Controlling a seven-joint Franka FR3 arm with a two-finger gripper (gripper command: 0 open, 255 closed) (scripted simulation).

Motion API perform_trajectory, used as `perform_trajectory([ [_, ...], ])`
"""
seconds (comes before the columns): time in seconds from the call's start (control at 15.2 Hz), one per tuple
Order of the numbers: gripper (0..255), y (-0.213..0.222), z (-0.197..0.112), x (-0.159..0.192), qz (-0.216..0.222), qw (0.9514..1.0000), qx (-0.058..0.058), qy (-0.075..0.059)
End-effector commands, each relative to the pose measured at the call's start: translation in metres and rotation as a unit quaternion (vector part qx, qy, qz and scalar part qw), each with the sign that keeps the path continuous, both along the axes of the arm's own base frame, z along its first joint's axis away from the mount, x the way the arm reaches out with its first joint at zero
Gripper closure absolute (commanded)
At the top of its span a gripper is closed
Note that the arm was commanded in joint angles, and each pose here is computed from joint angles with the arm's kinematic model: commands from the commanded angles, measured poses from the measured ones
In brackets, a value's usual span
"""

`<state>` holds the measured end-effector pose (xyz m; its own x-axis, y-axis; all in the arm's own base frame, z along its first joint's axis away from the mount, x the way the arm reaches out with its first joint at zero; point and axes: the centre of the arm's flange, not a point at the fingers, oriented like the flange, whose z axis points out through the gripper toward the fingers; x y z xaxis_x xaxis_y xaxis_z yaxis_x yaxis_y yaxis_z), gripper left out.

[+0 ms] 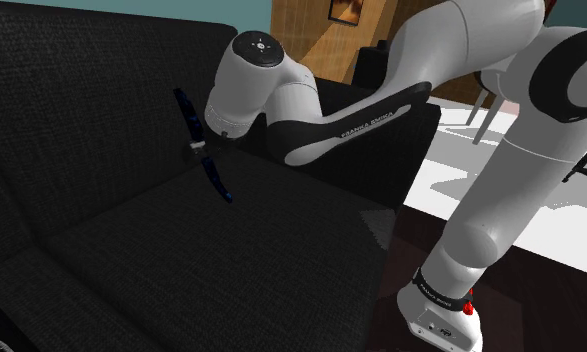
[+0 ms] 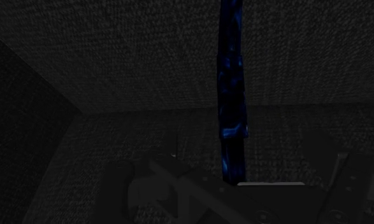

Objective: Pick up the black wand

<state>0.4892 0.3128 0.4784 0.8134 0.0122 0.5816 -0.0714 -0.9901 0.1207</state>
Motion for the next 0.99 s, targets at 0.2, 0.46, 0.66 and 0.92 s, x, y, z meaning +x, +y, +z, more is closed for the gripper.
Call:
perform_trajectory([
  [0.2,255,0.000,-0.002,0.000,0.000,1.0000,0.000,0.000],
  [0.46,255,-0.001,-0.002,0.000,0.000,1.0000,0.000,0.000],
  [0.66,255,0.000,0.004,0.000,0.000,1.0000,0.000,0.000],
  [0.92,255,0.000,0.025,0.000,0.000,1.0000,0.000,0.000],
])
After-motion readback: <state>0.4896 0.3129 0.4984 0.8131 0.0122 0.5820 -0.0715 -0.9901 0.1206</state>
